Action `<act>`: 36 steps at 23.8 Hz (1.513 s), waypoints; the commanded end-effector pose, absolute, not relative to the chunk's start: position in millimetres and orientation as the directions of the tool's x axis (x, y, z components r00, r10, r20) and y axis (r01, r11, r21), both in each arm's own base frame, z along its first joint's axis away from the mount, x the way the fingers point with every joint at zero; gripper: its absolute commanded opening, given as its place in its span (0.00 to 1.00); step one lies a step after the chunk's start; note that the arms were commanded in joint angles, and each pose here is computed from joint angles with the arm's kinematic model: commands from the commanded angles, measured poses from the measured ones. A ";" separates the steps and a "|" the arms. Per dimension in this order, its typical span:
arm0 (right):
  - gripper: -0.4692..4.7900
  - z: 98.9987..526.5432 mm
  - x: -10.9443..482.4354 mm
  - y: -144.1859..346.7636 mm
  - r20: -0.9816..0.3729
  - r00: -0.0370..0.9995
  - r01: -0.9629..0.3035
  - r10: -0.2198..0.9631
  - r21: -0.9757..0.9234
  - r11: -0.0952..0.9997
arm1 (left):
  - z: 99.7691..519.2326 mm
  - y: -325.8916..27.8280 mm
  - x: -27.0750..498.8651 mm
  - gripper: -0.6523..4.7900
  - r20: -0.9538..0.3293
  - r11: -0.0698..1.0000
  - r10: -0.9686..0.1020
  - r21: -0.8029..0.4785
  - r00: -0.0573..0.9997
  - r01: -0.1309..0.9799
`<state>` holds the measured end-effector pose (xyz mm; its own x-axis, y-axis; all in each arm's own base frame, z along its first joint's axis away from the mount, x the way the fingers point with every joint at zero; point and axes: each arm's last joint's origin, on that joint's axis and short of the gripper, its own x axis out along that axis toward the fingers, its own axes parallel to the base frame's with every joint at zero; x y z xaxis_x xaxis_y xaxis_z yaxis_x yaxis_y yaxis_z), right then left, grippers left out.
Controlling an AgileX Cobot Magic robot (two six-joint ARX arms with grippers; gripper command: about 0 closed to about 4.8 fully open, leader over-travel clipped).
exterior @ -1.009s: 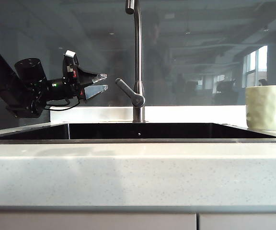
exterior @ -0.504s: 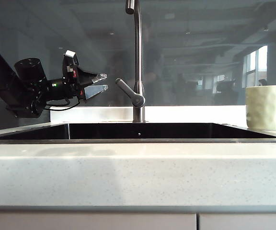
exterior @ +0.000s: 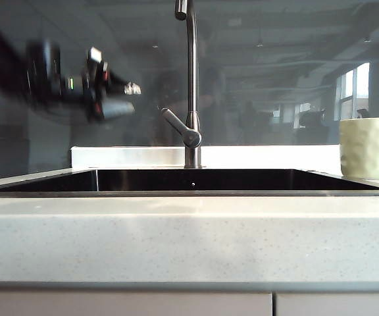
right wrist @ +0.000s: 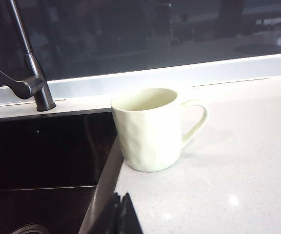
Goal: Pick up the mug next to the sink, go to the faucet to get some water, pour the water into the sink, and finally put the mug back to its place.
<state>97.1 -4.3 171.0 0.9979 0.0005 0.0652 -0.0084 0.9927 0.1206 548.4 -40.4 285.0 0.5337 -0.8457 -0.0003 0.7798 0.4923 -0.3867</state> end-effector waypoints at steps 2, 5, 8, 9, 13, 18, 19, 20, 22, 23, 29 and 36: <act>0.08 171.7 97.1 -4.4 0.081 0.997 -0.008 -0.002 0.117 0.993 | 356.3 -31.8 494.3 0.73 -0.246 0.828 -0.560 -0.182 0.791 0.530; 0.08 171.7 97.1 -4.5 0.081 0.997 -0.007 -0.002 0.117 0.993 | 409.1 -27.5 450.3 0.73 -0.141 0.876 -0.482 -0.057 0.865 0.479; 0.08 171.7 97.1 -4.4 0.081 0.997 -0.008 -0.002 0.117 0.993 | 463.2 -11.4 369.5 0.73 -0.010 0.935 -0.354 0.029 0.935 0.354; 0.08 171.7 97.1 -4.4 0.081 0.997 -0.008 -0.002 0.117 0.993 | 468.9 -9.1 353.5 0.73 0.001 0.942 -0.333 0.038 0.943 0.333; 0.08 171.6 97.1 -4.5 0.081 0.997 -0.007 -0.002 0.117 0.993 | 476.9 -6.3 286.3 0.73 0.041 0.968 -0.240 0.081 0.970 0.236; 0.08 171.7 97.1 -4.5 0.081 0.997 -0.007 -0.002 0.117 0.993 | 443.6 -5.1 205.2 0.73 0.037 0.978 -0.193 0.085 0.981 0.189; 0.08 171.6 97.1 -4.5 0.081 0.997 -0.007 -0.002 0.117 0.993 | 422.0 -5.1 181.8 0.73 0.027 0.979 -0.190 0.074 0.981 0.188; 0.08 171.6 97.1 -4.5 0.081 0.997 -0.007 -0.002 0.117 0.993 | 409.3 -5.0 169.6 0.73 0.022 0.980 -0.188 0.065 0.982 0.187; 0.08 171.7 97.1 -4.5 0.081 0.997 -0.007 -0.002 0.117 0.993 | 378.3 -3.1 146.7 0.73 0.011 0.991 -0.133 0.020 0.991 0.133; 0.08 171.6 97.1 -4.5 0.081 0.997 -0.007 -0.002 0.117 0.993 | 356.5 -1.6 132.1 0.73 0.004 0.997 -0.077 -0.022 0.997 0.077; 0.08 171.6 97.1 -4.5 0.081 0.997 -0.007 -0.002 0.117 0.993 | 284.7 0.0 93.4 0.73 0.018 0.998 -0.016 -0.060 1.000 0.017; 0.08 171.7 97.1 -4.5 0.081 0.997 -0.007 -0.002 0.117 0.993 | 221.8 1.3 87.7 0.73 0.031 0.998 0.032 -0.061 0.999 -0.030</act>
